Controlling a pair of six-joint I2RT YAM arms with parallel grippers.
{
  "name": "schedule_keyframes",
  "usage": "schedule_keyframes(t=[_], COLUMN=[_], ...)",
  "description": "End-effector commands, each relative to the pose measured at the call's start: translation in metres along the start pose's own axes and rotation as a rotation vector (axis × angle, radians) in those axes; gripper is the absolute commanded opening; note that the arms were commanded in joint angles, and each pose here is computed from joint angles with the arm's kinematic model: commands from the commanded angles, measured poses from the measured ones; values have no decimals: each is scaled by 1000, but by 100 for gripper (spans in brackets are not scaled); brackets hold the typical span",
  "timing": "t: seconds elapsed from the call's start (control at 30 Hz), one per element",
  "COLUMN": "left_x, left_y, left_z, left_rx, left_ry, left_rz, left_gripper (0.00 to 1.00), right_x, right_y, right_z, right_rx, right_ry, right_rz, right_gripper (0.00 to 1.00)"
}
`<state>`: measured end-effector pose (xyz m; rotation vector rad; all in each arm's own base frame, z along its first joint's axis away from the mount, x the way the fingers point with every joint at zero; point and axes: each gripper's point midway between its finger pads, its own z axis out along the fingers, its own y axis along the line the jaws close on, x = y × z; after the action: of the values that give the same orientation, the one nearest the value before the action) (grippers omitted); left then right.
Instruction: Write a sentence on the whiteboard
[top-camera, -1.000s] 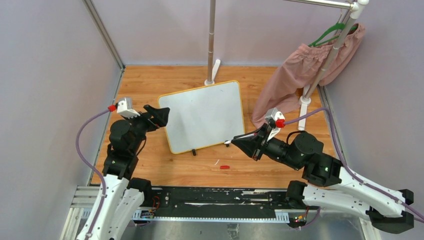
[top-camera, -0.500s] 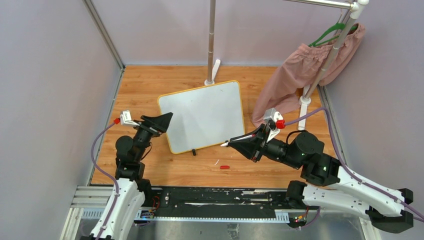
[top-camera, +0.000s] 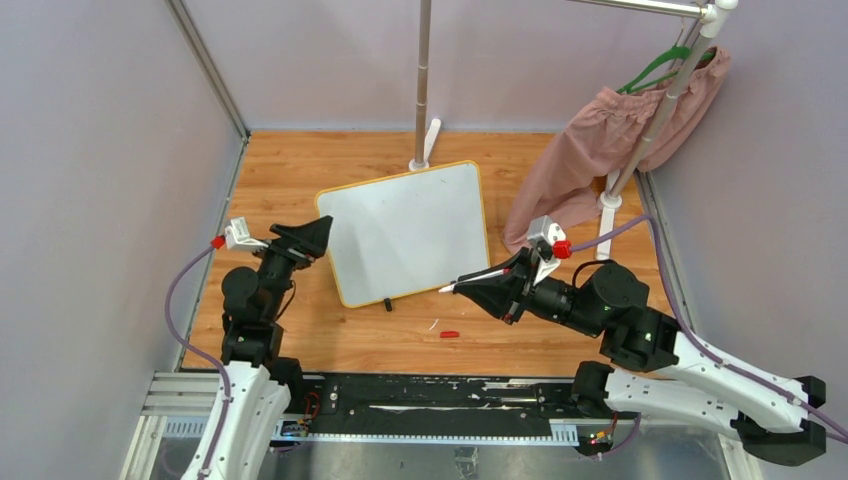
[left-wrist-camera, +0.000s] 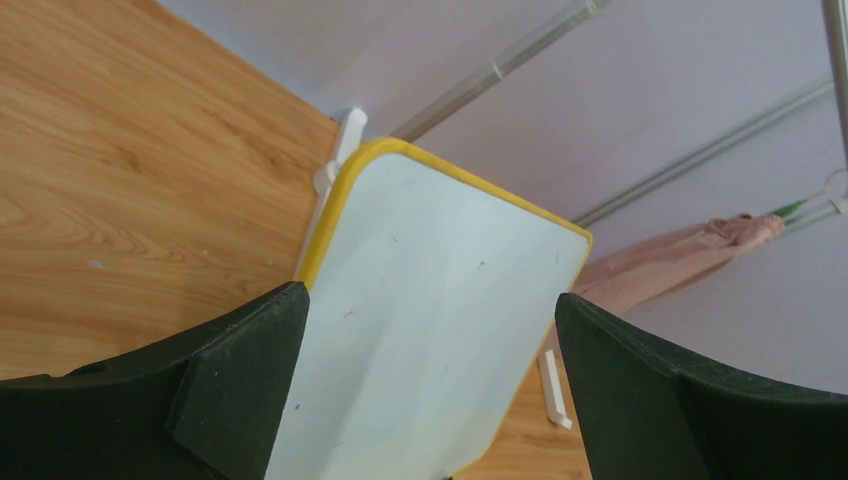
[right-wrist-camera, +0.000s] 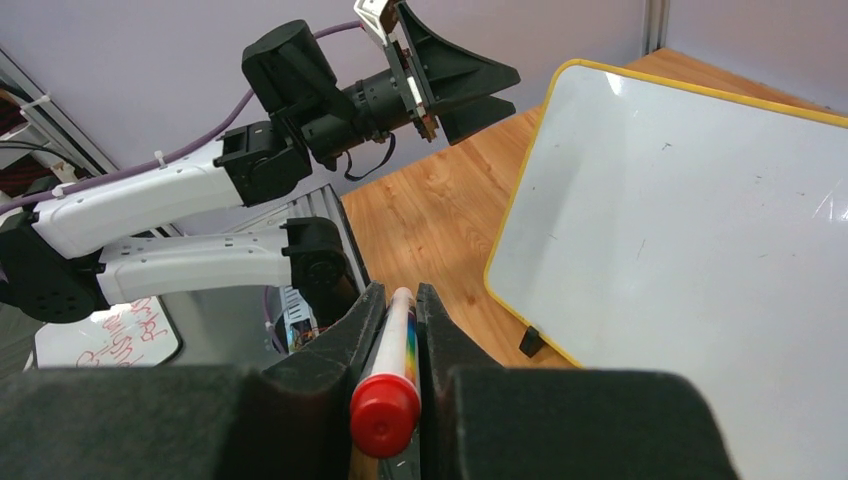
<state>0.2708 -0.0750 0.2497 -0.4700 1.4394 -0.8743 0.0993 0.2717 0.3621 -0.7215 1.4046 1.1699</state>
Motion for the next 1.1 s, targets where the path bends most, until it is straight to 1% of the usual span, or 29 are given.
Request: schedule_keyframes(t=[0.0, 0.1, 0.3, 0.5, 0.77, 0.93, 1.03, 1.07], left_x=[-17, -11, 28, 43, 50, 58, 60, 61], left_y=[38, 46, 36, 23, 9, 12, 12, 12], left_z=[-5, -6, 14, 23, 20, 14, 13, 12], left_rx=[-255, -270, -99, 39, 170, 209, 226, 233], left_ry=[-38, -23, 122, 151, 151, 142, 140, 140], left_rz=[85, 101, 42, -24, -41, -60, -69, -72], left_gripper=[100, 100, 100, 98, 85, 77, 68, 64], right_x=[-9, -10, -19, -22, -16, -13, -9, -7], right_y=[4, 6, 14, 16, 13, 11, 10, 9], right_z=[-3, -3, -3, -6, -4, -1, 3, 4], right_rx=[-20, -35, -70, -80, -72, -68, -63, -60], right_ry=[-40, -40, -55, -67, -60, -52, -43, -40], right_rz=[-36, -44, -59, -60, -63, -66, -66, -65], right_gripper=[0, 0, 0, 0, 0, 0, 0, 0])
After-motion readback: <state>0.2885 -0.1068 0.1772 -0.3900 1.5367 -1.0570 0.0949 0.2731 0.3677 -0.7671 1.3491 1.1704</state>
